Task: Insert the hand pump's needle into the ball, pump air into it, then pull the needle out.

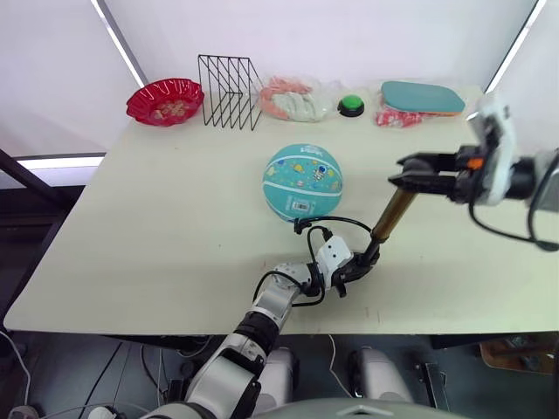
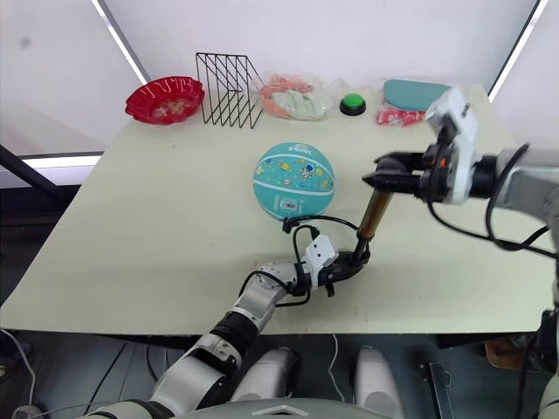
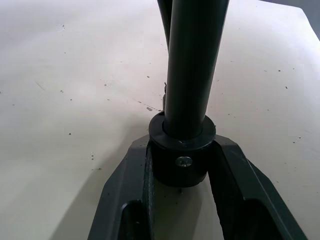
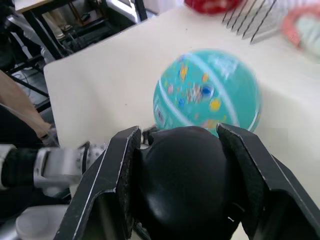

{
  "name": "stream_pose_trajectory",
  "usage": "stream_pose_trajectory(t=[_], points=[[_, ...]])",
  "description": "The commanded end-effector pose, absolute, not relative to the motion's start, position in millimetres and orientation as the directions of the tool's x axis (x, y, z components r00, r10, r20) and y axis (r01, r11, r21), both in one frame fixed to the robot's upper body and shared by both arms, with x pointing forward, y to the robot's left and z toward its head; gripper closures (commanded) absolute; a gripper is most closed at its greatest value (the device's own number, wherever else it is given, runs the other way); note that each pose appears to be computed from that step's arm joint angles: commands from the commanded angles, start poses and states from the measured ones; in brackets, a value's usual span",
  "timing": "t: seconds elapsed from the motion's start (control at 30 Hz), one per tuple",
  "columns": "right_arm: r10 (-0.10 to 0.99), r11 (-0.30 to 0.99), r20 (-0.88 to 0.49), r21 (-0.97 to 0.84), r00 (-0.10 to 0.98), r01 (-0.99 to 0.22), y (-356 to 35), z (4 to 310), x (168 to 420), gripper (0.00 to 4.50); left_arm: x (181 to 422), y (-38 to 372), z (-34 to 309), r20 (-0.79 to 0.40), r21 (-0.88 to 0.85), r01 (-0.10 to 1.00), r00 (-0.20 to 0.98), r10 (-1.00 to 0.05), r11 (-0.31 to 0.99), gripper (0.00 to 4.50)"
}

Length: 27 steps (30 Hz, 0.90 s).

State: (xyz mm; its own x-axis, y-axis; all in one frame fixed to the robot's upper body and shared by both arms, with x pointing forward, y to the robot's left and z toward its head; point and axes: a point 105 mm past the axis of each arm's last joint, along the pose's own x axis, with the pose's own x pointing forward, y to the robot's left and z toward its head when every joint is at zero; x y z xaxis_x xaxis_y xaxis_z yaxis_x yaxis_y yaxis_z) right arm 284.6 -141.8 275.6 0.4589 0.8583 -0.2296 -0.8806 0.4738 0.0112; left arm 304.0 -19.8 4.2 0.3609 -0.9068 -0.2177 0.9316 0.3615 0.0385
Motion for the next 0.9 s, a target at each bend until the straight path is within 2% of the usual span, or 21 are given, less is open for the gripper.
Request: stream_pose_trajectory(t=[0.03,0.13,0.2,0.33,0.43,0.5,0.6,0.7,0.77,0.83,0.9], points=[[0.871,0.471,-0.123,-0.067,0.475,-0.880,-148,323,270,2.56,294,0,-35,-0.340,-0.063,0.908,0.370,-0.864,0.414,3.47],[0.869,0.477,-0.121,-0.052,0.480,-0.877,-148,330,268,2.56,294,0,-36,-0.339,-0.063,0.908,0.370,-0.865,0.413,3.47],[0.867,0.474,-0.152,-0.043,0.474,-0.880,-146,324,268,2.56,293,0,-36,-0.337,-0.064,0.909,0.369,-0.866,0.412,3.47],[0.840,0.485,-0.283,0.010,0.463,-0.874,-140,279,276,2.56,292,-1,-35,-0.334,-0.063,0.910,0.368,-0.868,0.410,3.47],[0.843,0.486,-0.295,0.058,0.450,-0.872,-136,262,282,2.56,293,0,-35,-0.334,-0.061,0.909,0.371,-0.867,0.412,3.47],[0.824,0.500,-0.347,0.073,0.448,-0.863,-135,241,287,2.56,293,1,-35,-0.335,-0.061,0.908,0.372,-0.866,0.414,3.47],[0.773,0.542,-0.470,0.140,0.426,-0.829,-131,170,298,2.56,292,1,-35,-0.335,-0.063,0.906,0.377,-0.864,0.420,3.47],[0.792,0.528,-0.470,0.206,0.390,-0.824,-122,137,295,2.59,291,0,-34,-0.331,-0.064,0.905,0.377,-0.865,0.420,3.47],[0.781,0.529,-0.501,0.216,0.372,-0.821,-114,97,292,2.59,293,0,-33,-0.329,-0.063,0.903,0.384,-0.863,0.426,3.47],[0.787,0.526,-0.505,0.247,0.355,-0.814,-108,73,289,2.59,294,0,-31,-0.325,-0.063,0.900,0.390,-0.861,0.431,3.47],[0.790,0.515,-0.506,0.241,0.346,-0.822,-107,67,288,2.59,293,0,-31,-0.325,-0.062,0.899,0.392,-0.861,0.433,3.47]])
